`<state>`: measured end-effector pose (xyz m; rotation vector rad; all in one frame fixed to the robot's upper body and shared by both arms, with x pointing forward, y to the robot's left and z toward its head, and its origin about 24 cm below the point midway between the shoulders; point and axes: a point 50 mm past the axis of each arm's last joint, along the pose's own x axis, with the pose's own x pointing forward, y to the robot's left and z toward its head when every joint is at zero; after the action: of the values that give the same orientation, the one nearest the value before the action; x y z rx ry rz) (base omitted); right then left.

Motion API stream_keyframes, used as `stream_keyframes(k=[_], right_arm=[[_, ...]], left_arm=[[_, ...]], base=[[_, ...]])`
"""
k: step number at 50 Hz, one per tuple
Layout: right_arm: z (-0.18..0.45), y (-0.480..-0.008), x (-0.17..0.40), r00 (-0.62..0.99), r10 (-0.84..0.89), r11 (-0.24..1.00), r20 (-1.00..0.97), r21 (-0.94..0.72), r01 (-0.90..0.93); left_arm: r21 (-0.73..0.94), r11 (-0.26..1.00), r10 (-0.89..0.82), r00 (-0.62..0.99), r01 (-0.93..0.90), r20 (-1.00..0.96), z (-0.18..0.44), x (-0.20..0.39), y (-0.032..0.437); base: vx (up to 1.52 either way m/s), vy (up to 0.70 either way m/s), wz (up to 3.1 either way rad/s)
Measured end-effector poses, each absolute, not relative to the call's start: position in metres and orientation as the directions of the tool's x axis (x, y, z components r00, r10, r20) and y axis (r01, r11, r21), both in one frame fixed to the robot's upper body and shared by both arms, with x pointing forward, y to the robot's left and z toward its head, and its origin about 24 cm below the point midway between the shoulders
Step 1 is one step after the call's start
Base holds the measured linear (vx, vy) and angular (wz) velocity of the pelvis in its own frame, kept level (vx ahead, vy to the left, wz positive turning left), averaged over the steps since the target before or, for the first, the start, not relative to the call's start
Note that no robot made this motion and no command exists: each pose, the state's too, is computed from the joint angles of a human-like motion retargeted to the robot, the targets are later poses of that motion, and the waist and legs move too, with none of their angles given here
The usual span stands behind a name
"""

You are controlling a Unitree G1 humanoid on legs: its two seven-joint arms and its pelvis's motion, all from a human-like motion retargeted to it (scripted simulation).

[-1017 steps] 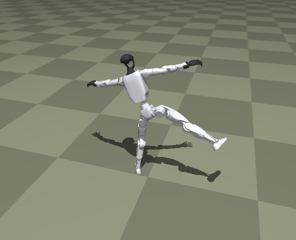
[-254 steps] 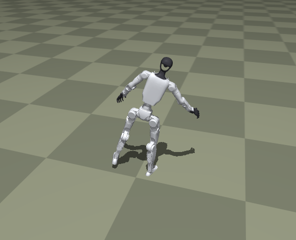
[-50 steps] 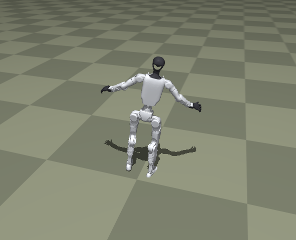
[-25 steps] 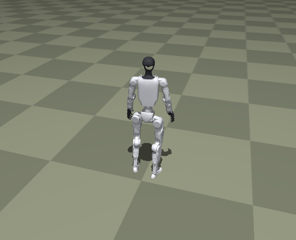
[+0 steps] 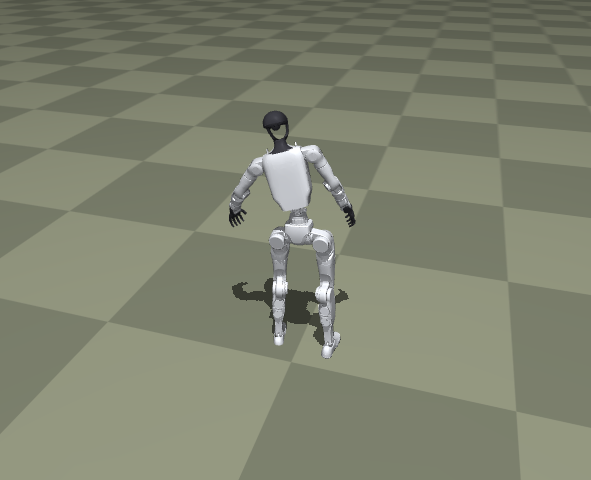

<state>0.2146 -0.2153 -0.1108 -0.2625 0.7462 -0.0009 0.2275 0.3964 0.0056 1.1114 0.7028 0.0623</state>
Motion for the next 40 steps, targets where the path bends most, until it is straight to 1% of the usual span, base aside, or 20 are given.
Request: stream_keyframes(k=[3, 5, 8, 12, 16, 21, 25, 28, 31, 35, 40], right_arm=[[-0.095, -0.263, 0.219, 0.750, -0.257, 0.927, -0.609, -0.376, 0.012], [-0.078, -0.304, 0.217, 0.734, -0.389, 0.871, -0.557, -0.481, 0.098], [-0.049, -0.367, 0.203, 0.671, -0.565, 0.746, -0.480, -0.645, 0.166], [-0.002, -0.435, 0.176, 0.587, -0.724, 0.545, -0.362, -0.822, 0.165], [0.058, -0.488, 0.150, 0.493, -0.843, 0.364, -0.216, -0.904, 0.226], [0.138, -0.531, 0.117, 0.332, -0.942, 0.194, -0.052, -0.891, 0.411], [0.199, -0.547, 0.098, 0.251, -0.966, 0.082, 0.056, -0.859, 0.505], [0.238, -0.549, 0.094, 0.254, -0.958, 0.010, 0.134, -0.868, 0.496], [0.267, -0.547, 0.097, 0.282, -0.939, -0.051, 0.196, -0.892, 0.449], [0.286, -0.543, 0.107, 0.327, -0.916, -0.097, 0.231, -0.921, 0.378], [0.284, -0.539, 0.124, 0.375, -0.904, -0.089, 0.205, -0.948, 0.305]], left_arm=[[0.916, 0.321, 0.539, 0.748, 0.243, -0.387, 0.051, 0.209, 0.446], [0.957, 0.241, 0.637, 0.718, 0.162, -0.281, 0.087, 0.197, 0.474], [0.990, 0.127, 0.754, 0.643, 0.057, -0.134, 0.138, 0.174, 0.506], [0.999, -0.038, 0.852, 0.522, -0.008, 0.037, 0.202, 0.136, 0.534], [0.978, -0.198, 0.893, 0.398, -0.072, 0.210, 0.262, 0.098, 0.545], [0.908, -0.332, 0.876, 0.273, -0.255, 0.397, 0.325, 0.067, 0.542], [0.842, -0.357, 0.850, 0.234, -0.404, 0.473, 0.352, 0.059, 0.536], [0.824, -0.331, 0.847, 0.241, -0.459, 0.474, 0.356, 0.061, 0.535], [0.828, -0.295, 0.858, 0.250, -0.478, 0.449, 0.351, 0.063, 0.536], [0.843, -0.242, 0.876, 0.265, -0.481, 0.403, 0.340, 0.069, 0.538], [0.872, -0.176, 0.882, 0.320, -0.457, 0.346, 0.327, 0.086, 0.539]], base=[[0.00, -0.01, -0.49], [0.02, 0.03, -0.39], [0.05, 0.01, -0.34], [0.05, -0.08, -0.41], [0.02, -0.13, -0.52], [0.02, -0.04, -0.39], [0.01, 0.03, -0.20], [0.01, 0.07, -0.07], [0.00, 0.08, 0.02], [-0.02, 0.07, 0.05], [-0.01, 0.02, 0.01]])
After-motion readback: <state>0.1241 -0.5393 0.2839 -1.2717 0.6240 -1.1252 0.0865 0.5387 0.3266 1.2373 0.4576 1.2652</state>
